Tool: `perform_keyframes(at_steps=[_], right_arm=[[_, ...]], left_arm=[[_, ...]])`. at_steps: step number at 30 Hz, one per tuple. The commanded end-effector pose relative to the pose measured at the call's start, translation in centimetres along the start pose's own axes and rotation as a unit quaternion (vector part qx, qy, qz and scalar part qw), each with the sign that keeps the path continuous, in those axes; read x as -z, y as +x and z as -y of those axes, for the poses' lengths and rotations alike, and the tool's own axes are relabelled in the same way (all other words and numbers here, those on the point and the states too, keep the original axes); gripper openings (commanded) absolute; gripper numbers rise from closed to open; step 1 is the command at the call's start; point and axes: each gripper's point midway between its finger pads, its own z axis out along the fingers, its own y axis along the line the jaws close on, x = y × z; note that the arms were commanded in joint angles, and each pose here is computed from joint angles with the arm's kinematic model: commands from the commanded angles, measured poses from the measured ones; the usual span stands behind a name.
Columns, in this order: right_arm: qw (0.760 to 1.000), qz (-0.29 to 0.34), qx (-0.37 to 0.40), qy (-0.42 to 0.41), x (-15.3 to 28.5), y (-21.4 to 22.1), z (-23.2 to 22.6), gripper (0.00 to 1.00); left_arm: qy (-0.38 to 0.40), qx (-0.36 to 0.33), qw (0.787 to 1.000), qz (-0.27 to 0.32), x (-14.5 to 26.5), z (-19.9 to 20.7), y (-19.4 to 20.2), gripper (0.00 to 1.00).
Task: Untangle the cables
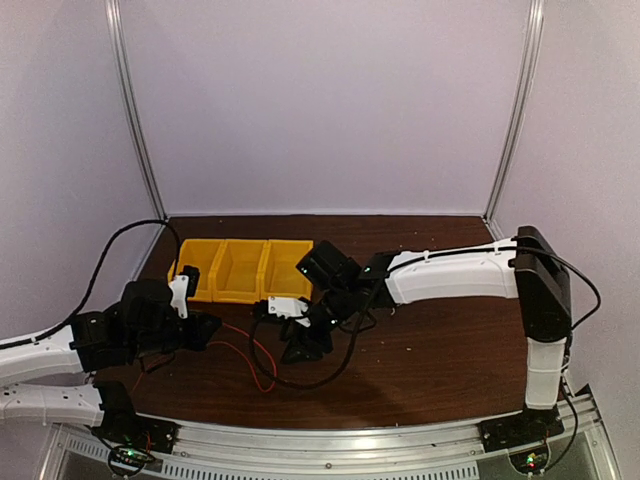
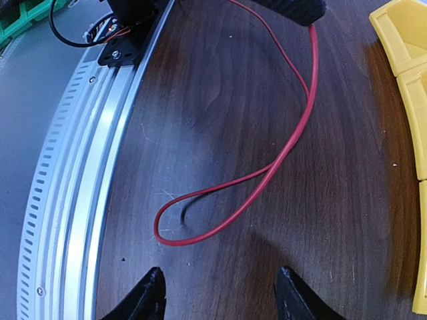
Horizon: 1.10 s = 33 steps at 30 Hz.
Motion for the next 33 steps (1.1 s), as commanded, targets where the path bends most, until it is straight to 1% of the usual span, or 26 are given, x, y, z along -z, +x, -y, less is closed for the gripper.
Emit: perform_keyframes(at_steps=[1,3,6,11,15,16,17,18,19,20,22,23,24,25,27,28,31,33], right_arm=[[0.998,0.035,-0.047,0.000,-0.8,-2.0,1.2,0.58],[0.997,0.043,-0.061,-0.019,-1.2,-2.0,0.7,0.62],[0.995,0.048,-0.083,-0.034,-1.8,-1.8,0.4,0.63],[0.990,0.030,-0.121,-0.059,-4.0,0.0,0.1,0.63],[0.989,0.007,-0.140,-0.039,-5.7,1.2,0.9,0.64],[0.989,0.000,-0.144,-0.033,-6.0,1.3,1.2,0.61],[0.988,-0.004,-0.149,-0.029,-6.3,1.5,1.5,0.53],[0.988,-0.007,-0.152,-0.026,-6.5,1.5,1.7,0.38],[0.988,-0.011,-0.154,-0.024,-6.5,1.7,1.8,0.27],[0.987,-0.014,-0.155,-0.023,-6.3,1.8,1.9,0.17],[0.988,-0.023,-0.154,-0.019,-5.5,2.4,1.9,0.04],[0.988,-0.030,-0.150,-0.014,-4.9,2.8,1.9,0.00],[0.988,-0.037,-0.147,-0.009,-4.0,3.3,2.0,0.00],[0.988,-0.049,-0.143,-0.007,-3.3,4.1,2.0,0.00],[0.985,-0.084,-0.148,-0.008,-1.5,6.5,2.0,0.00],[0.984,-0.099,-0.146,-0.005,-0.5,7.6,2.0,0.00],[0.980,-0.136,-0.147,0.022,2.8,11.1,2.3,0.00],[0.976,-0.157,-0.144,0.050,5.0,13.1,2.9,0.00]], left_arm=[[0.020,0.044,0.998,0.030,-0.2,0.2,-0.5,0.00],[0.022,0.049,0.998,0.030,-0.4,0.2,-0.3,0.00],[0.026,0.054,0.998,0.025,-0.6,0.1,0.3,0.00],[0.025,0.064,0.997,0.022,-0.7,-0.3,1.0,0.00],[0.018,0.077,0.997,0.015,-1.1,-1.3,2.4,0.00],[0.019,0.079,0.997,0.013,-1.2,-1.4,2.7,0.00],[0.018,0.082,0.996,0.011,-1.3,-1.6,3.0,0.00],[0.017,0.084,0.996,0.009,-1.4,-1.7,3.4,0.00],[0.015,0.085,0.996,0.008,-1.5,-1.9,3.6,0.00],[0.012,0.085,0.996,0.006,-1.6,-2.1,3.8,0.00],[0.009,0.080,0.997,0.004,-1.7,-2.2,4.0,0.00],[0.008,0.075,0.997,0.004,-1.7,-2.2,3.9,0.00],[0.007,0.066,0.998,0.005,-1.7,-2.1,3.7,0.05],[0.007,0.059,0.998,0.008,-1.5,-1.9,3.3,0.20],[-0.003,0.051,0.999,0.017,-1.0,-1.9,2.3,0.46],[-0.007,0.050,0.998,0.022,-0.7,-1.9,1.8,0.53],[-0.011,0.047,0.998,0.036,0.2,-2.0,0.8,0.65],[-0.005,0.039,0.999,0.037,0.5,-1.8,0.7,0.67]])
